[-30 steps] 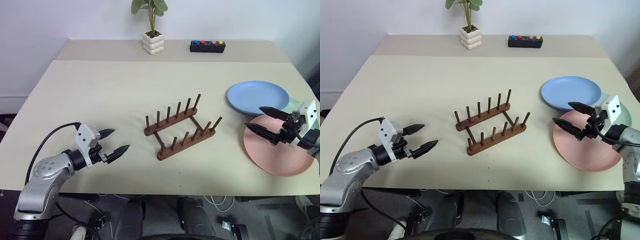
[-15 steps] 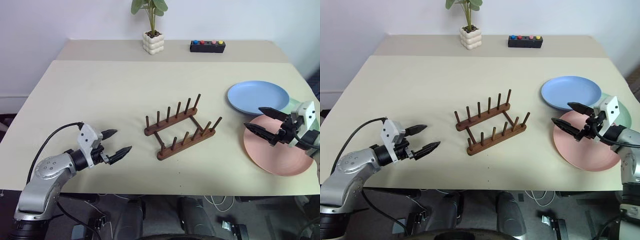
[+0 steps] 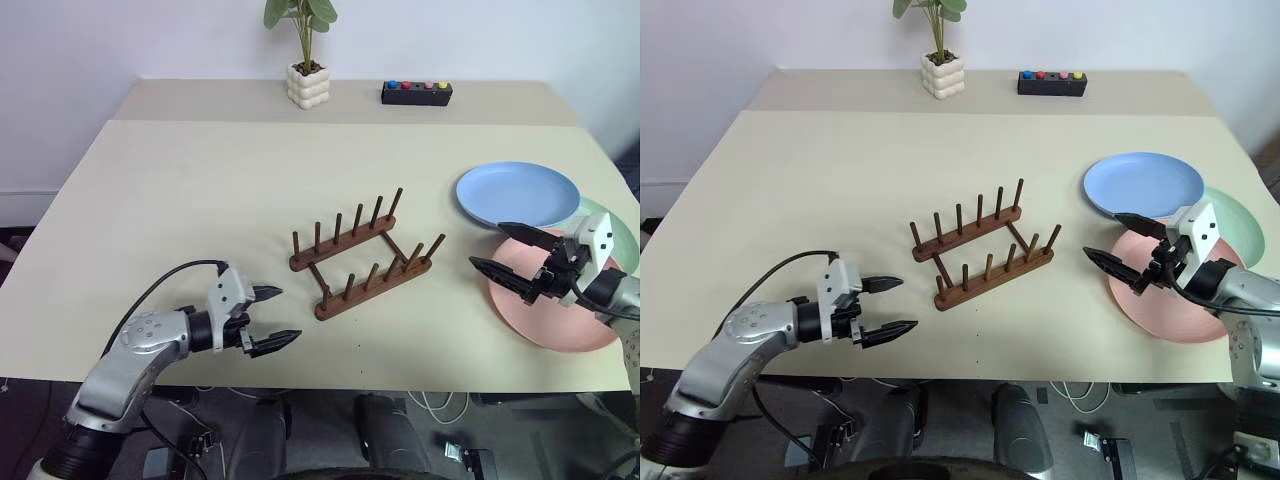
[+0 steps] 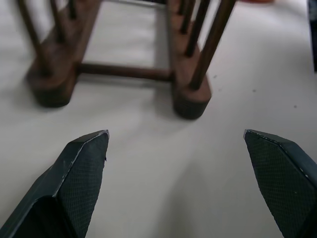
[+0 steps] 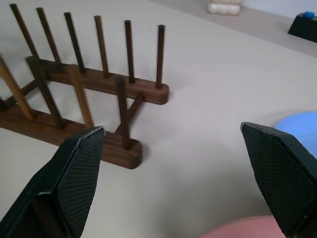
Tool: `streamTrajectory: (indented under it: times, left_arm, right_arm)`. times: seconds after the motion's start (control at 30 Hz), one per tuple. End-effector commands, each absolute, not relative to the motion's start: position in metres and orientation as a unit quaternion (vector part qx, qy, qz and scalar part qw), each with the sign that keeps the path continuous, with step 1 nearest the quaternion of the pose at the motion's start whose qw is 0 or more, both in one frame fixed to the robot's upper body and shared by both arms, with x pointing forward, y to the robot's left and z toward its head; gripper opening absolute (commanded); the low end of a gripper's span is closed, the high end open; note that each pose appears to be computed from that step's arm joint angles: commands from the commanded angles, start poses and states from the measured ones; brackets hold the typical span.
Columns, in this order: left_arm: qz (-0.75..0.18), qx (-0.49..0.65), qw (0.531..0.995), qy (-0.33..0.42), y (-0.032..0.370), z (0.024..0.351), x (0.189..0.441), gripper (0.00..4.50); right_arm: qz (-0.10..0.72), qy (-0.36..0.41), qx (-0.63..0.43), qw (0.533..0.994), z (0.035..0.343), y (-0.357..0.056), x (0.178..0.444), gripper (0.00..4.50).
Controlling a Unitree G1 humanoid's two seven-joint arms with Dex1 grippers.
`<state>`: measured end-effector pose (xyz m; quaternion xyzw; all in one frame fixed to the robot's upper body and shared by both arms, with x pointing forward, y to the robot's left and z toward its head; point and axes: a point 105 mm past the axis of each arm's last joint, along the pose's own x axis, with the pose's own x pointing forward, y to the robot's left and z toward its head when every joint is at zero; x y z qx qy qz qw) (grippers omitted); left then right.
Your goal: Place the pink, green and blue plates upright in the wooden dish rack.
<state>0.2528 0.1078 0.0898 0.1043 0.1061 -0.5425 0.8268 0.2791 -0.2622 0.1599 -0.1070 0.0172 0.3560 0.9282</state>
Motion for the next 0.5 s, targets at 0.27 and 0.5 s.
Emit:
streamTrajectory:
  times: [0.27, 0.5]
  left_arm:
    - [-0.521, 0.151, 0.834, 0.099, 0.070, 0.068, 0.279, 3.96]
    - [-0.509, 0.156, 0.842, 0.088, 0.071, 0.068, 0.287, 0.81]
  right_arm:
    - [0.355, -0.016, -0.099, 0.929, 0.169, -0.242, 0.268, 4.50]
    - [0.349, -0.017, -0.098, 0.932, 0.169, -0.241, 0.267, 4.50]
